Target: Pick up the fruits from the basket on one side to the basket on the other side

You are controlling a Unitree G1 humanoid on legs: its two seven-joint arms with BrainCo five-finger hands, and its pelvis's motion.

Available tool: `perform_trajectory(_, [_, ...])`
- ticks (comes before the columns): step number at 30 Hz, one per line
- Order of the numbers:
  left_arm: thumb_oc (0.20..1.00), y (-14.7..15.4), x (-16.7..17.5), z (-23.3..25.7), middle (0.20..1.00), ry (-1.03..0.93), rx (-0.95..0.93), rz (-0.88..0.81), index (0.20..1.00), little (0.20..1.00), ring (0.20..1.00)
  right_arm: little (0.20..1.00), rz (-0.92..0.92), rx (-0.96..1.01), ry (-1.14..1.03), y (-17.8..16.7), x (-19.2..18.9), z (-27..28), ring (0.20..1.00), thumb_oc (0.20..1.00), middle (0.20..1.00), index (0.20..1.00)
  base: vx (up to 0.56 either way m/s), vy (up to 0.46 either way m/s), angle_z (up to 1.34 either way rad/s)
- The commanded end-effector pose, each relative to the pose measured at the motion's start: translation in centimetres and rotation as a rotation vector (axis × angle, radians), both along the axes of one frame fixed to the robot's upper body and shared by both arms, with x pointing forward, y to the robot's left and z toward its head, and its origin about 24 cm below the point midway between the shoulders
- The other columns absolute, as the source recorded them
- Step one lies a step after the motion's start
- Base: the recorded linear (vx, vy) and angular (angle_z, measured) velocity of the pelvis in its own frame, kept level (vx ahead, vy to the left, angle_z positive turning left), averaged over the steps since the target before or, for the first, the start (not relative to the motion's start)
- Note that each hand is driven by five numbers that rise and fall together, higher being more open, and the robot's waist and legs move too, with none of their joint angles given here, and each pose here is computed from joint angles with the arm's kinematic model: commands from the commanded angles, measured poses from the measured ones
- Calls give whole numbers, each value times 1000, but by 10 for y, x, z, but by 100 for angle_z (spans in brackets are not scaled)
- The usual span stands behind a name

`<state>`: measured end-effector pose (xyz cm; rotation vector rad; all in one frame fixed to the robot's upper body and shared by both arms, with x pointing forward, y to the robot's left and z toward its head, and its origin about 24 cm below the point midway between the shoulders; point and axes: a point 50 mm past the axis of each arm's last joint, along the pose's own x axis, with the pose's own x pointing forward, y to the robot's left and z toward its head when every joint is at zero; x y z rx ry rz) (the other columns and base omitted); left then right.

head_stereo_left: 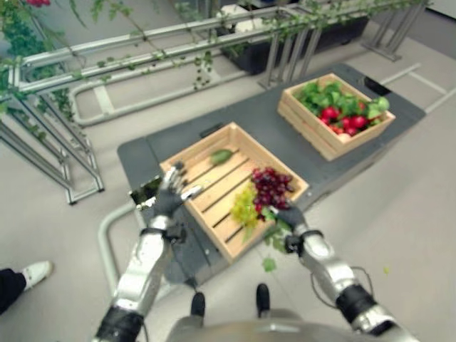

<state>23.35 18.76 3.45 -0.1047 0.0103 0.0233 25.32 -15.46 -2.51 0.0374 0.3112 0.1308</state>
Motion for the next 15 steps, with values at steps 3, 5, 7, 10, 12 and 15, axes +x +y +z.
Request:
perform_trajectory(3, [1000,23,-12,-8,1000,3,121,60,1000,1000,1000,200,-46,11,-279,-12,18,50,200,200,200,200,-8,10,5])
perform_trajectory(5, [1000,34,-23,-31,1000,112,208,86,1000,1000,1000,200,-84,-12,-289,-26,13,51,200,200,200,200,0,0,0])
perform_trajectory(7, [1000,36,-25,-38,1000,149,240,86,1000,1000,1000,200,-89,-18,-296,-29,12,52,200,200,200,200,-12,9,2])
perform_trajectory(10, [1000,52,-49,-85,1000,395,452,90,1000,1000,1000,200,-125,-35,-341,-43,8,60,200,200,200,200,-20,23,1])
perform_trajectory(12, [1000,59,-64,-109,1000,534,520,94,1000,1000,1000,200,-130,-38,-361,-47,4,64,200,200,200,200,-16,17,0])
perform_trajectory(15, [1000,68,-92,-143,1000,750,581,110,1000,1000,1000,200,-129,-49,-412,-52,-2,75,200,200,200,200,-42,40,-1])
